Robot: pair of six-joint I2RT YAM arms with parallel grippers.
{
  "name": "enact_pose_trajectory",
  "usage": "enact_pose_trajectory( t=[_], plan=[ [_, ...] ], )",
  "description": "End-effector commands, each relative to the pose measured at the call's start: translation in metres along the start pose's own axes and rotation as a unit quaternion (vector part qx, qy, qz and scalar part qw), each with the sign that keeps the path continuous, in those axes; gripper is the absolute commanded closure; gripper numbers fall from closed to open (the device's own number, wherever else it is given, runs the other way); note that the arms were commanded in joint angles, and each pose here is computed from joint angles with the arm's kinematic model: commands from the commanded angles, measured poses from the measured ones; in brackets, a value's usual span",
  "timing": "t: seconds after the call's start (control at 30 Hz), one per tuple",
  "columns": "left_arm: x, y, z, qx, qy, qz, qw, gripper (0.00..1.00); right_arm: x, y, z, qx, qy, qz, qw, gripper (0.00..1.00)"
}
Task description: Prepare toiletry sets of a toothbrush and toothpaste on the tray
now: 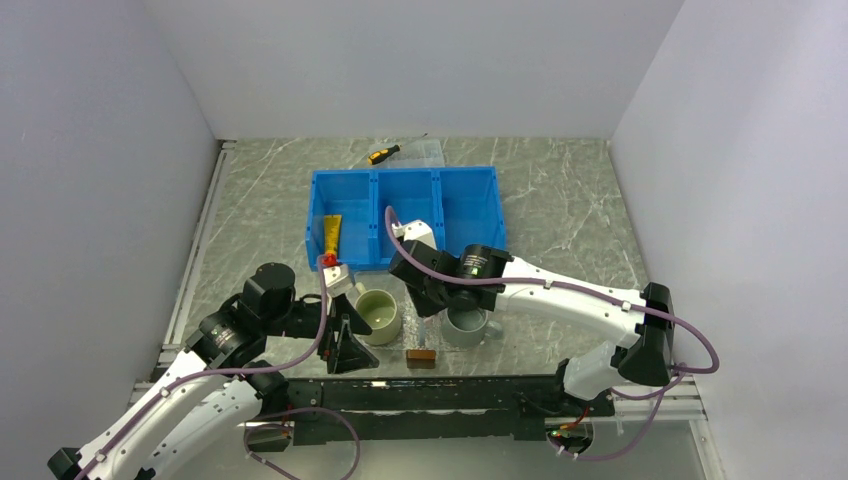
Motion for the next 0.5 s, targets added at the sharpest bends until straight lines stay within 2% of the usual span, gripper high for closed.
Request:
enact_pose_trajectory(
  t=[0.0,0.47],
  plan=[
    [-0.001,-0.009,-0.006,0.012,0.012,-0.012,1.000,0.01,0.001,0.004,-0.007,0.009,0.015,0.008,1.000,0.94],
    [-0.001,-0.009,-0.006,0.011,0.011,-0.011,1.000,0.01,0.006,-0.006,-0.015,0.030,0.019,-0.005,0.999,0.84]
  ],
)
Point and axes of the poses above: each gripper's point midway between its finger pads, its own x axis out along the fingers, its own z axis along the line the jaws close on, y = z × x, the point moved 2 cm from there along -x, back along the fingers, and after that the axes turned 4 degrees about -x, right-handed, at the moved point
